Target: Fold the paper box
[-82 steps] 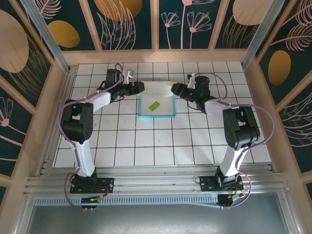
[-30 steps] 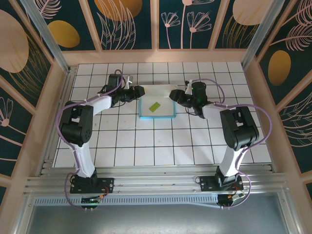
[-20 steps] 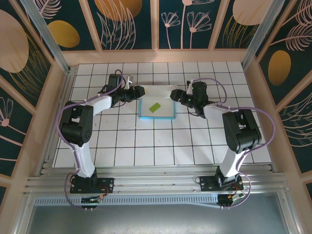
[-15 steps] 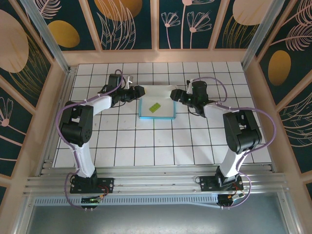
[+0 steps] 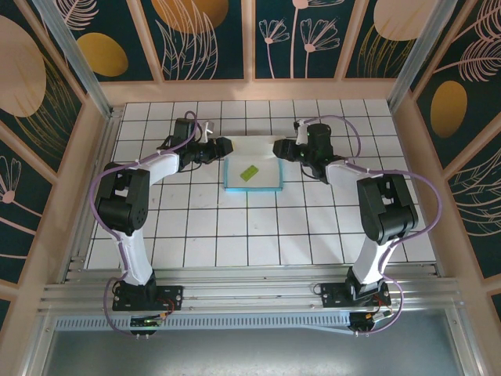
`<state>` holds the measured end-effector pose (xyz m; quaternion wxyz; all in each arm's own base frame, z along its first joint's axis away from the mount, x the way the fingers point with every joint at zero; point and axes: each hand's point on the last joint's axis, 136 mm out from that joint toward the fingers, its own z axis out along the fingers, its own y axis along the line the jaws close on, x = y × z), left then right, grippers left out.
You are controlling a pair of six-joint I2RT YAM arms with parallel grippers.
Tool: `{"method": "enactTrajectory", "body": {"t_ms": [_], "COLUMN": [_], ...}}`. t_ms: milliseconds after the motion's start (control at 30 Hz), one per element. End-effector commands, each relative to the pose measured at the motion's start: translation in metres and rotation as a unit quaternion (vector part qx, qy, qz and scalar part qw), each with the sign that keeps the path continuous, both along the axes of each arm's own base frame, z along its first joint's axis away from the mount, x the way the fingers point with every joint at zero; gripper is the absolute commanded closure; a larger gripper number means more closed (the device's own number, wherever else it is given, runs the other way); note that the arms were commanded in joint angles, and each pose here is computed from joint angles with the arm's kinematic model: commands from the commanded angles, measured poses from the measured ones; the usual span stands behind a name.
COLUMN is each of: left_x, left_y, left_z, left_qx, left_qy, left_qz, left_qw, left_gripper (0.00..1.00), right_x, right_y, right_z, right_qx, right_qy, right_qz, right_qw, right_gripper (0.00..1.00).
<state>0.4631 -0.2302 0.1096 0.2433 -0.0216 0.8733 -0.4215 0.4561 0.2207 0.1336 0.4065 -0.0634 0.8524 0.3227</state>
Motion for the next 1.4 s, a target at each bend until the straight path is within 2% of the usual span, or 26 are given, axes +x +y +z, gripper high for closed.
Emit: {"method": "enactTrajectory", "body": {"t_ms": [0, 433, 1367], "left_x": [-0.002, -0.005, -0.015], "left_y": [-0.008, -0.02, -0.027], "left_z": [0.014, 0.014, 0.002], "left_qx": [-0.007, -0.009, -0.003], "left_qy": [-0.009, -0.009, 0.005], "left_qz": [-0.013, -0.026, -0.037], "left_qw": [1.0, 1.0, 0.999], "left_gripper": [0.37, 0.37, 0.37], "right_x": [0.002, 0.005, -0.01], "right_y": [0.004, 0.003, 0.007], "right_z": [0.0, -0.01, -0.024], "right_qx": [0.002, 0.0, 0.026], "right_qy": [0.009, 0.038, 0.057], "right_qz": [-0.013, -0.033, -0.032], "right_qw": [1.0, 0.999, 0.998], "right_gripper": [0.46, 0.57, 0.59]}}
